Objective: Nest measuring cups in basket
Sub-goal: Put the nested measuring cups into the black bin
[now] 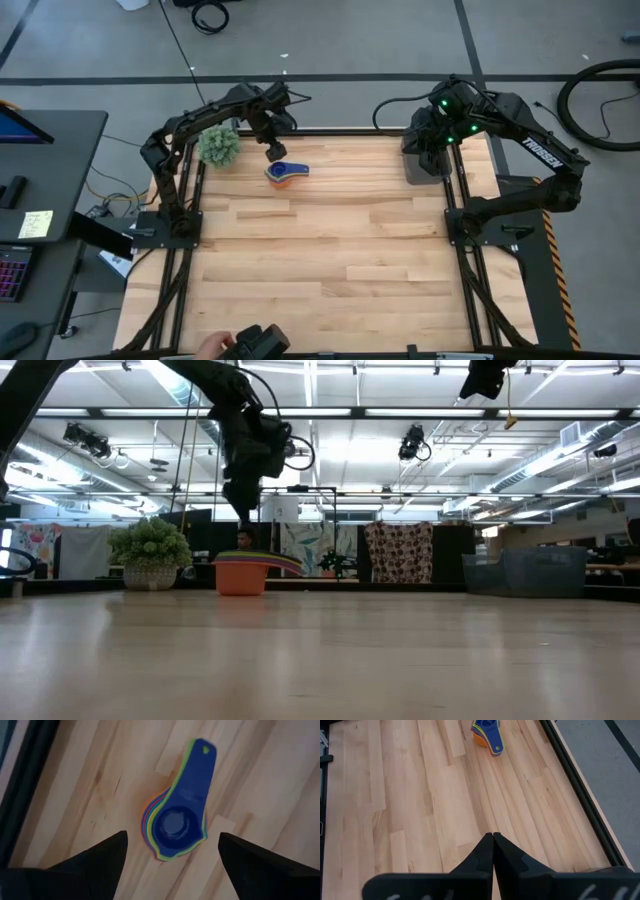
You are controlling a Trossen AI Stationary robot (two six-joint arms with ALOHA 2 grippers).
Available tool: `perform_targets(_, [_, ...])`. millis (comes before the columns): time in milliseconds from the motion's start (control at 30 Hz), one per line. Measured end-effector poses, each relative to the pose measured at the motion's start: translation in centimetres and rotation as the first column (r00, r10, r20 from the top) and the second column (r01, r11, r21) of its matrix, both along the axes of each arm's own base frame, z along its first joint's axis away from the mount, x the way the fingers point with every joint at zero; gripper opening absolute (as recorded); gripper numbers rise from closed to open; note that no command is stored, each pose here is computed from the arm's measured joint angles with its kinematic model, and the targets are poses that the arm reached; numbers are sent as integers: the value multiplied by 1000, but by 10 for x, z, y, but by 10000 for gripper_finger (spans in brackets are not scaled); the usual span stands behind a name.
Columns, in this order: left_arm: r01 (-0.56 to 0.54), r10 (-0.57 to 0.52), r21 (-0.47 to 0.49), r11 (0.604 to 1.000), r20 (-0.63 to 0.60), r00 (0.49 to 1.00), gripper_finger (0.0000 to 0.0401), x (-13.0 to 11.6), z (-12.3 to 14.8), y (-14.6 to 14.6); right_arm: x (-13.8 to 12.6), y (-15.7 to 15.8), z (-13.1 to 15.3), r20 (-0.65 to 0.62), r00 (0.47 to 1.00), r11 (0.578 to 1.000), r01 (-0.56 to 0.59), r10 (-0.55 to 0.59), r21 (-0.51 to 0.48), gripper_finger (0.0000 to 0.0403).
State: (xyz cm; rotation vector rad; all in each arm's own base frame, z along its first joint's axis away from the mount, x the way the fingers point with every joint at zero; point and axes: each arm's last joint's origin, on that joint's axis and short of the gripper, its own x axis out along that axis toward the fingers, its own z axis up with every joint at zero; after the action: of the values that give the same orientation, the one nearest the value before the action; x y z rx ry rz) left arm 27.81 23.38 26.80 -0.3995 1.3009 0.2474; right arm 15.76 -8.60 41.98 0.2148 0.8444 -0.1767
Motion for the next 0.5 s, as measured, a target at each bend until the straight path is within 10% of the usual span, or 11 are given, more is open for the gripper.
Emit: perform_targets(500, [140, -142, 33, 990, 39, 989, 316, -8, -10, 12, 0, 0, 0, 0, 1000, 1000, 0, 0, 0, 15])
